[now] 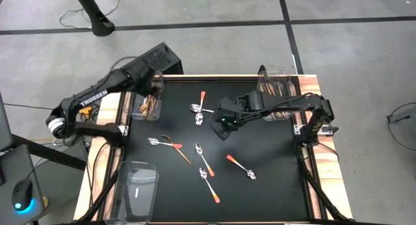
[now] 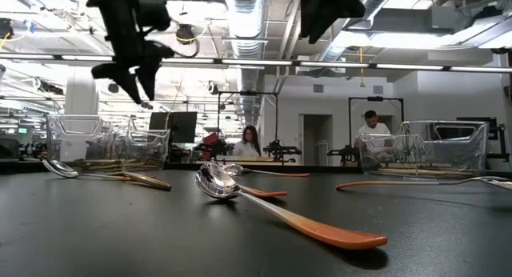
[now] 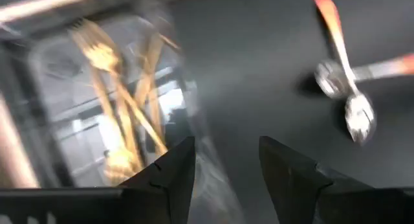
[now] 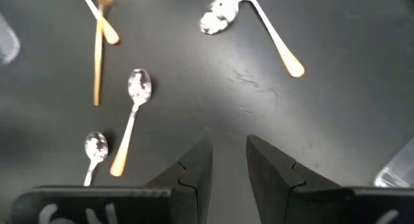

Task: Sort silverware by color (type)
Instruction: Put the gold fork into the top left transparent bin

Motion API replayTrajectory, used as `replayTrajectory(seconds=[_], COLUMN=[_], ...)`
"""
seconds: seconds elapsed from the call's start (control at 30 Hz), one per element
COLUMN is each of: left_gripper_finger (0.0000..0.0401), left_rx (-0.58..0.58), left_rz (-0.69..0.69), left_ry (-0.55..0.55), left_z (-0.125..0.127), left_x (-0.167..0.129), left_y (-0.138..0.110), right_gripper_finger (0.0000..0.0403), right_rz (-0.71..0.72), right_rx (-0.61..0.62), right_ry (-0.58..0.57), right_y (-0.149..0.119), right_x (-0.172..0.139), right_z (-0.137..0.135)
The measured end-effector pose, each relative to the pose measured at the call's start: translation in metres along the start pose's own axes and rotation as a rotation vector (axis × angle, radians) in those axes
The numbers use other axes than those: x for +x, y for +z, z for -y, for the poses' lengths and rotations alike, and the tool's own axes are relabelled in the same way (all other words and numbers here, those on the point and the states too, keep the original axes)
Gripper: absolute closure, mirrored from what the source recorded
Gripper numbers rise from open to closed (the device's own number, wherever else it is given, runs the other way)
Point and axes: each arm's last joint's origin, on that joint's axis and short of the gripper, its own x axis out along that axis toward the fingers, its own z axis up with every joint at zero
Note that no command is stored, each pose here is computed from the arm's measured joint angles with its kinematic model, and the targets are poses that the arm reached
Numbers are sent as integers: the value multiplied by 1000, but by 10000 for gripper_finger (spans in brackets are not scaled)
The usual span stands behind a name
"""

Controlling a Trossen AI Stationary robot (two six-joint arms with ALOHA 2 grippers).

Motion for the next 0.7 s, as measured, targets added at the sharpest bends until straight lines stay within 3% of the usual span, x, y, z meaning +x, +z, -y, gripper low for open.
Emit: replayTrajectory(seconds=[0.1, 0.27, 0.37, 0.53, 0.7], left_gripper_finger=[248, 265, 278, 296, 305], left_rx=[134, 597, 797, 834, 948], left_rz=[-18, -14, -54, -133, -288], left_ry=[-29, -94, -149, -142, -172], left_z=[32, 74, 86, 94, 106], left_x=[-4, -7, -8, 4, 30], left_y=[-21, -54, -70, -75, -83], right_gripper_finger=[285, 285, 285, 285, 285], right_rz=[-3, -7, -40, -50, -44], right_rx=[-17, -84, -138, -184, -212], right_ry=[-13, -20, 10, 34, 43], right_y=[3, 8, 10, 12, 12], right_x=[2, 3, 4, 4, 4], right_z=[4, 11, 14, 15, 13])
